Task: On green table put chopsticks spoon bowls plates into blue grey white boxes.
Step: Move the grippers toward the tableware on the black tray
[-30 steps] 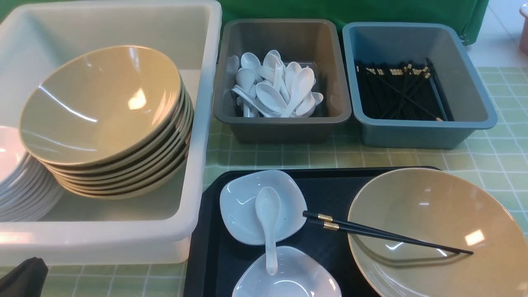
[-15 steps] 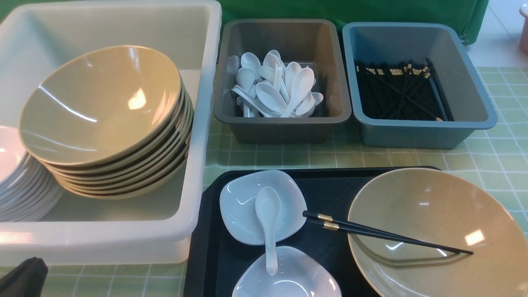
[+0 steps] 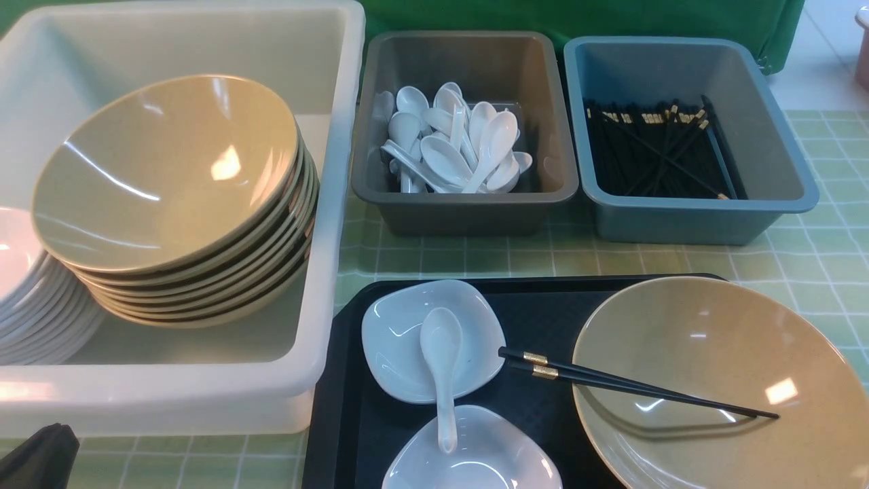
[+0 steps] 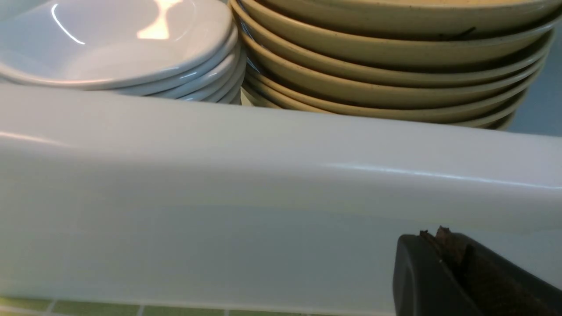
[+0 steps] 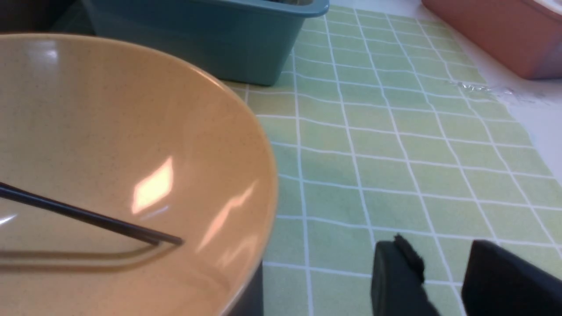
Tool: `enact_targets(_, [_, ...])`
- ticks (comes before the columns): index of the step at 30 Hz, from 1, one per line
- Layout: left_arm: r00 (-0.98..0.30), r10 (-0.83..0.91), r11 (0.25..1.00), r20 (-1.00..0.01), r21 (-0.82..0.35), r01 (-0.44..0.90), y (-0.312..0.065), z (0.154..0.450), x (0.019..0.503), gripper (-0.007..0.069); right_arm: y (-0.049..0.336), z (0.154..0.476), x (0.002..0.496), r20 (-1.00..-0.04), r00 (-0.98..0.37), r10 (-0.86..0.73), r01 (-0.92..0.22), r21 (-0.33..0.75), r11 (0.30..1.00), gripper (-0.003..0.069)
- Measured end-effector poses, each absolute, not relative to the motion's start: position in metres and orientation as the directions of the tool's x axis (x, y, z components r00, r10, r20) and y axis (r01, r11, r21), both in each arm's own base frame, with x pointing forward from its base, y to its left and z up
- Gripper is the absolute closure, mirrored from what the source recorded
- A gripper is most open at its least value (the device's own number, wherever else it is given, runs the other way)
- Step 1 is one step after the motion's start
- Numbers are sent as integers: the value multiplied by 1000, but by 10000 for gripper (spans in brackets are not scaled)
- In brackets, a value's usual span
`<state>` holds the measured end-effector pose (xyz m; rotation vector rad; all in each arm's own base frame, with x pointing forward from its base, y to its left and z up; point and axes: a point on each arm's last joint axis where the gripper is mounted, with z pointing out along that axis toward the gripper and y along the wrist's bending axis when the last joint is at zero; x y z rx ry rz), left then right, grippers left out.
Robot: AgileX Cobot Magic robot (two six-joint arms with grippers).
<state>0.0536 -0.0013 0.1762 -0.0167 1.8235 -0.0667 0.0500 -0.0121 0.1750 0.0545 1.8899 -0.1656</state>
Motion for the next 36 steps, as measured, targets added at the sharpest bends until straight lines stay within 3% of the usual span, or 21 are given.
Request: enact_targets(36, [-230,-33,999,-973,-40,25,-1,178,54,627,-12,176,51,-953,-300,-48,115,-86,990,423])
